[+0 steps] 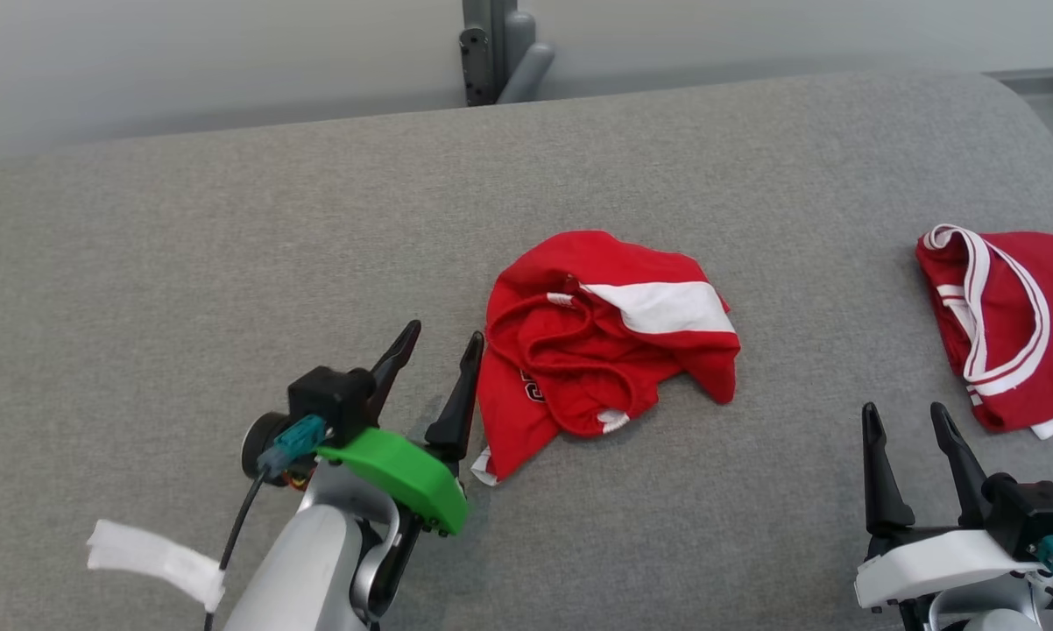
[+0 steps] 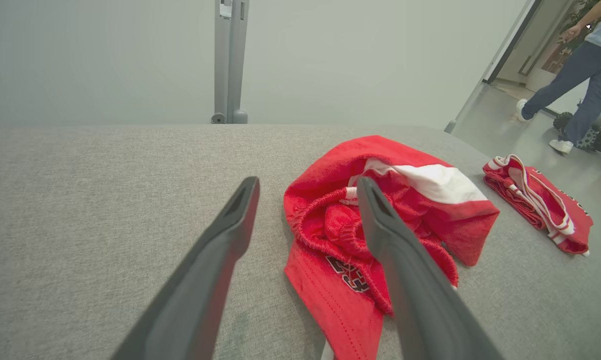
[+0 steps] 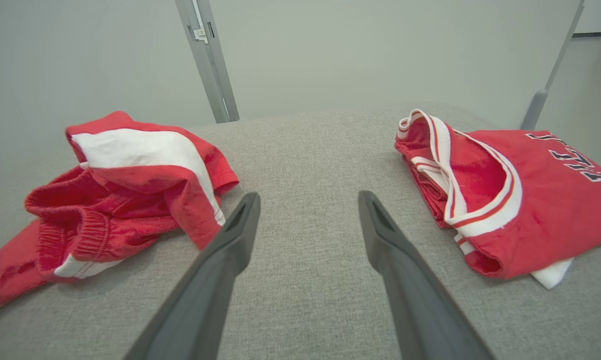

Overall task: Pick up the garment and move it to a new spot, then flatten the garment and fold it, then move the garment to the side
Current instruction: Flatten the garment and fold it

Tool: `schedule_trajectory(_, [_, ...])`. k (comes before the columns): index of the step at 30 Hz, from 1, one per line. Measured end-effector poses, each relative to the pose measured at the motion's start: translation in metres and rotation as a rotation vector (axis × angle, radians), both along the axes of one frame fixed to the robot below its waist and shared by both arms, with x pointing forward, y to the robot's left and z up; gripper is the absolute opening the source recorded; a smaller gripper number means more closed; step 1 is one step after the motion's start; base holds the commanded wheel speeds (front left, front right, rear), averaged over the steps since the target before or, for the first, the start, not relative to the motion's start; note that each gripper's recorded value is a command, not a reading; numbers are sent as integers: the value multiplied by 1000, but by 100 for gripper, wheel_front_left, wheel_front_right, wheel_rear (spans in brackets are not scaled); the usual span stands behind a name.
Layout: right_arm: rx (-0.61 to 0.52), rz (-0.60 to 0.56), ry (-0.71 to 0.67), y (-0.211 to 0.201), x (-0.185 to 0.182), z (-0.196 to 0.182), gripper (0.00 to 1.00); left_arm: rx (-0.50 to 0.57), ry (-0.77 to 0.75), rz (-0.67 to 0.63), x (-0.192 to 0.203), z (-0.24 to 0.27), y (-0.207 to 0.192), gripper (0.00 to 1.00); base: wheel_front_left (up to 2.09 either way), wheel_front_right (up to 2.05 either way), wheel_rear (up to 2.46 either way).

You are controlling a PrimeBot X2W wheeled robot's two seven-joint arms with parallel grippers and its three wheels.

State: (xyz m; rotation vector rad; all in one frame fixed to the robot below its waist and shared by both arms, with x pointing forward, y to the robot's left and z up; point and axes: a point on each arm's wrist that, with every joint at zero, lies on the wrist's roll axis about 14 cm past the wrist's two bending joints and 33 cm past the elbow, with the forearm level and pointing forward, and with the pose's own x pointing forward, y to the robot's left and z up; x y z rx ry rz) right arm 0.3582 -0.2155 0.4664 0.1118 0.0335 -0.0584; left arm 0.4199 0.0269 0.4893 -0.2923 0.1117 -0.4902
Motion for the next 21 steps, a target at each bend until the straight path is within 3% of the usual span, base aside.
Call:
schedule_trajectory(11, [-3,-90,36,-27,-9,-9,100,162,135,-198,24,-38,-54,100,0,0,0])
schedule_trajectory(20, [-4,-122,42,-36,-17,-10,100,217,161,-217,37,-50,-58,100,0,0,0])
schedule_trajectory(21, [-4,-124,40,-37,-17,-9,100,227,166,-214,38,-52,-56,94,0,0,0])
